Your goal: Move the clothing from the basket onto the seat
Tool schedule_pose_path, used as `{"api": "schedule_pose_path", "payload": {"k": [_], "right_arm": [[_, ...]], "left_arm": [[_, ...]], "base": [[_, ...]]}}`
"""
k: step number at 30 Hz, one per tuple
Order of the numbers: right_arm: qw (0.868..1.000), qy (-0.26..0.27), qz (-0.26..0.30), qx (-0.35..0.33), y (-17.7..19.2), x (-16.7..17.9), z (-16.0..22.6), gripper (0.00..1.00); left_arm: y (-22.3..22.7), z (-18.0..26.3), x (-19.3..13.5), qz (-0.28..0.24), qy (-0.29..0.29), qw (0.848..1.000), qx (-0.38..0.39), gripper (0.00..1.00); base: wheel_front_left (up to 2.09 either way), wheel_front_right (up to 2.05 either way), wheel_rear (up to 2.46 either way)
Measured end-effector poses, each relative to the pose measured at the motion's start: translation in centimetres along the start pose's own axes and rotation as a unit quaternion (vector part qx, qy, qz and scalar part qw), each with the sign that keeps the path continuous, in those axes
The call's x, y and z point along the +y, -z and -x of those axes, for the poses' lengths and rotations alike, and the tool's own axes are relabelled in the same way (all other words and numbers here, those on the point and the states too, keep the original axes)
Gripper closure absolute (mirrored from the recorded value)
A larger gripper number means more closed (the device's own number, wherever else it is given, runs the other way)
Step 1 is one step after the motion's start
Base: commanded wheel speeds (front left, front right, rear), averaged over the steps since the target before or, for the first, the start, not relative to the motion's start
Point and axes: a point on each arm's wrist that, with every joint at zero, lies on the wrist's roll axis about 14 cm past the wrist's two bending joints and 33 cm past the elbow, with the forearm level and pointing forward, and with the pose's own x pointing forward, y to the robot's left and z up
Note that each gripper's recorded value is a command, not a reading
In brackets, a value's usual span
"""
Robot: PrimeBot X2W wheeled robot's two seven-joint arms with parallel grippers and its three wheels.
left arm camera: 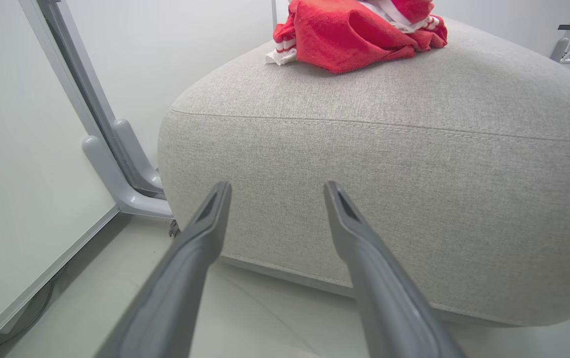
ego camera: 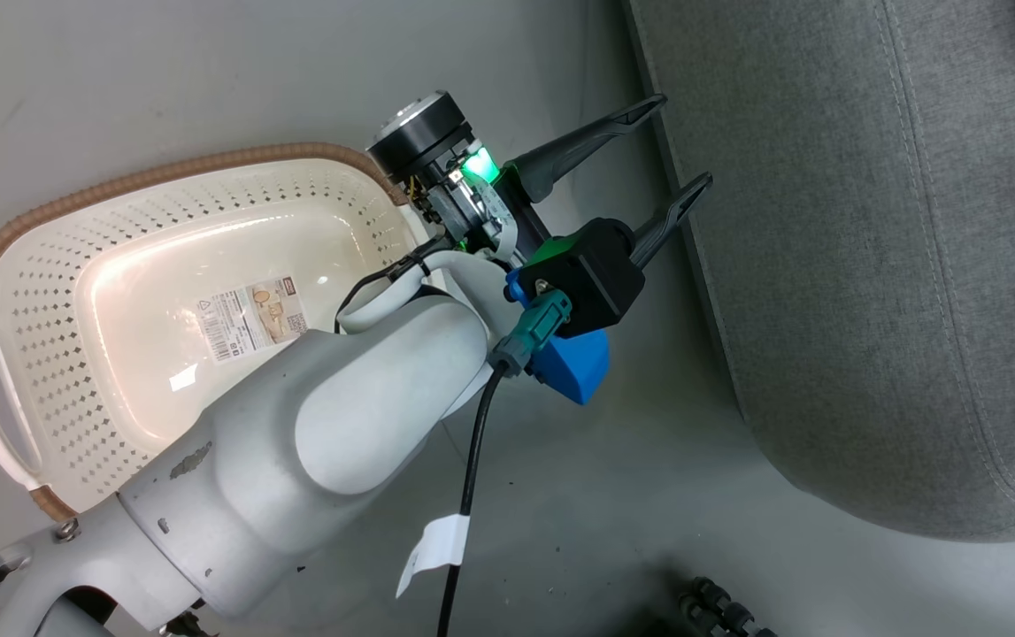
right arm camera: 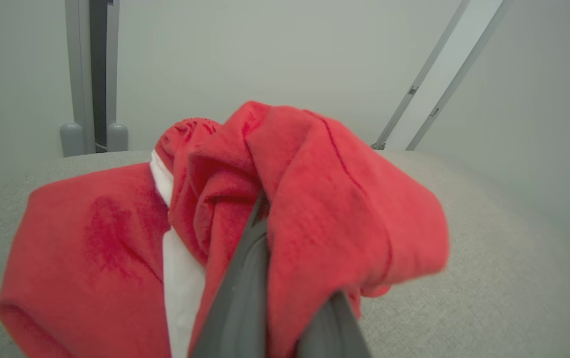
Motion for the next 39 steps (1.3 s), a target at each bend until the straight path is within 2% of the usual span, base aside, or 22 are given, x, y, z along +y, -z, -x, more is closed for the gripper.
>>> {"api": "schedule_pose_path", "payload": {"k": [1,2,3,9,12,13,17,24,30,39], "right_arm": [[1.000,0.000,-0.002,0.002,0.1,0.0,0.2,0.84],[1.000,0.001,-0.003,0.004,0.3,-0.1,0.4,0.44],[1.000,0.005,-0.007,0.004,0.2,-0.3,0.6,0.00],[1.000,0.008,-0.010,-0.001,-0.3,-1.2,2.6,0.00],[1.000,0.007,-0.009,-0.001,-0.5,-1.3,5.2,0.00],[1.000,0.005,-0.006,-0.014,-1.6,-1.7,6.8,0.00],[0.999,-0.001,-0.008,-0.047,-4.1,-1.9,8.3,0.00],[0.991,-0.064,-0.029,-0.113,-9.0,1.2,9.9,0.00],[0.976,-0.141,-0.058,-0.154,-12.1,6.1,11.3,0.00],[0.948,-0.236,-0.098,-0.191,-15.5,12.3,14.5,0.00]], "left_arm": [[-0.1,0.0,0.0,-0.001,-0.001,1.000,0.000,0.00],[-0.2,0.0,0.0,-0.003,-0.001,1.000,0.000,0.00],[-0.3,0.0,0.0,-0.004,-0.001,1.000,0.000,0.00],[-2.0,0.1,-0.4,-0.008,-0.006,1.000,-0.012,0.00],[-3.3,0.3,-0.6,-0.013,-0.013,1.000,-0.019,0.00],[-4.6,0.6,-0.7,-0.011,-0.026,0.999,-0.027,0.00],[-6.2,1.5,-0.2,-0.010,-0.057,0.998,-0.031,0.00],[-10.7,4.7,1.7,-0.012,-0.146,0.987,-0.060,0.00],[-13.9,9.9,4.7,-0.021,-0.250,0.964,-0.084,0.00],[-15.4,19.6,7.1,-0.028,-0.394,0.914,-0.090,0.00]], "base": [[0.00,0.00,0.00],[0.00,0.00,0.00],[0.00,0.00,0.00],[0.00,0.00,0.00],[0.00,0.00,0.00],[0.00,0.00,0.00],[0.00,0.00,0.00],[0.00,0.00,0.00],[0.00,0.00,0.00],[0.00,0.00,0.00]]}}
